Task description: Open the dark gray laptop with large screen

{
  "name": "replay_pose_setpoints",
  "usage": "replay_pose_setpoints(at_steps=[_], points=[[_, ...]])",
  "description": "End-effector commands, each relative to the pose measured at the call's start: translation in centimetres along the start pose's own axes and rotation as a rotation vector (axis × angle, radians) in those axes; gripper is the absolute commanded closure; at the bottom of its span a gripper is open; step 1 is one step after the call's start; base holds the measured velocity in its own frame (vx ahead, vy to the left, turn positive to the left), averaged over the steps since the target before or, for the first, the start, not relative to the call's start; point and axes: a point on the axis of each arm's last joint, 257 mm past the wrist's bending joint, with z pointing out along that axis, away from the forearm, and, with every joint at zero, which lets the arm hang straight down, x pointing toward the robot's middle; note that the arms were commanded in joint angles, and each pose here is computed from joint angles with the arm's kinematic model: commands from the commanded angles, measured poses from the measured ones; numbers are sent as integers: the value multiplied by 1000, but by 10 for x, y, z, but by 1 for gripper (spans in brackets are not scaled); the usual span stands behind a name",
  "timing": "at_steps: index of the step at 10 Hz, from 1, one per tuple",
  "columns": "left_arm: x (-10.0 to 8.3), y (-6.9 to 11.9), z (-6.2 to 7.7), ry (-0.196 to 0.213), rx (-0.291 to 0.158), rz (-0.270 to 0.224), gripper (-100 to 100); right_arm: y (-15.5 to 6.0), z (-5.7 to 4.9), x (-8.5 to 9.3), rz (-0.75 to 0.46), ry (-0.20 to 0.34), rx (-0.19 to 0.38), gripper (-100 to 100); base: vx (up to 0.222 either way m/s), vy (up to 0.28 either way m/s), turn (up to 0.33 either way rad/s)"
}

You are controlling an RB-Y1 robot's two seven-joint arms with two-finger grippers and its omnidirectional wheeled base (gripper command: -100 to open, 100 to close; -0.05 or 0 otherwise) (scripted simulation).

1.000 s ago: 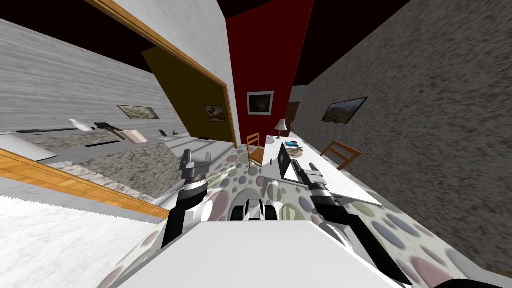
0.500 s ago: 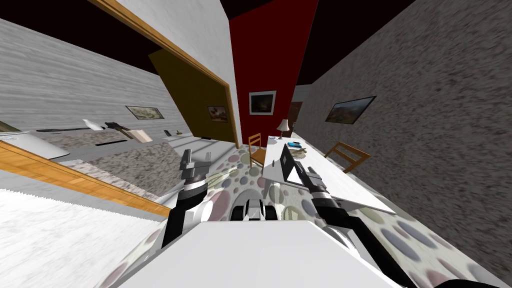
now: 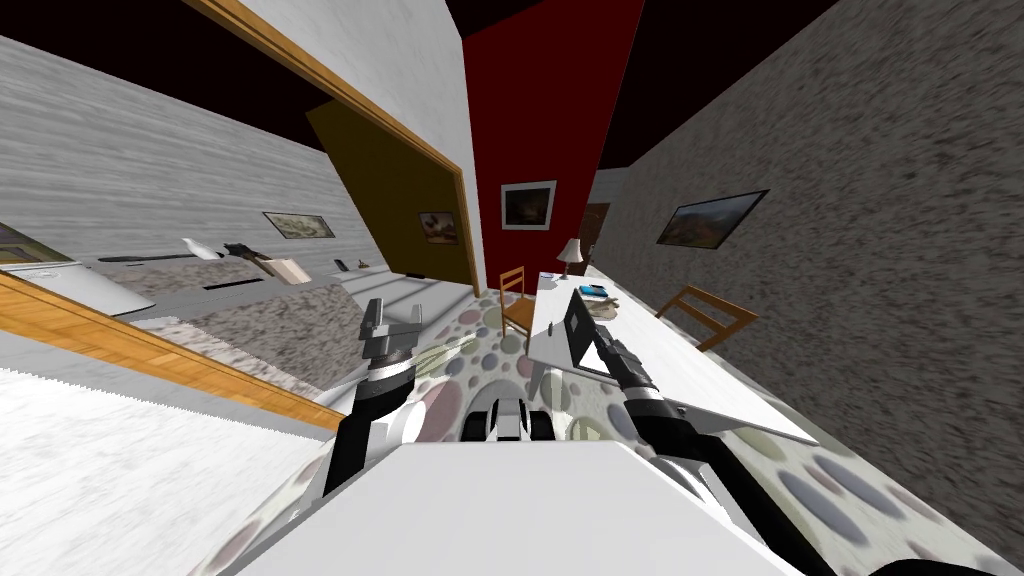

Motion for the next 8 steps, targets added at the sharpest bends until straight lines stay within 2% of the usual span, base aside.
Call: replay_pose_setpoints(at_steps=[1, 2, 3, 5, 6, 8], points=[[0, 0, 0, 0, 0, 0, 0, 6, -3, -5, 90, -17, -23, -100, 22, 14, 23], [0, 0, 0, 0, 0, 0, 0, 11, -6, -9, 153, -27, -44, -100, 21, 17, 34], [0, 0, 0, 0, 0, 0, 0, 11, -6, -9, 159, -27, -44, -100, 22, 12, 21], [0, 0, 0, 0, 0, 0, 0, 20, -11, -15, 279, -35, -90, -100, 33, 14, 49], [0, 0, 0, 0, 0, 0, 0, 20, -11, -15, 289, -35, -90, -100, 26, 12, 27], [0, 0, 0, 0, 0, 0, 0, 28, -16, -19, 405, -25, -136, -100, 22, 15, 42]])
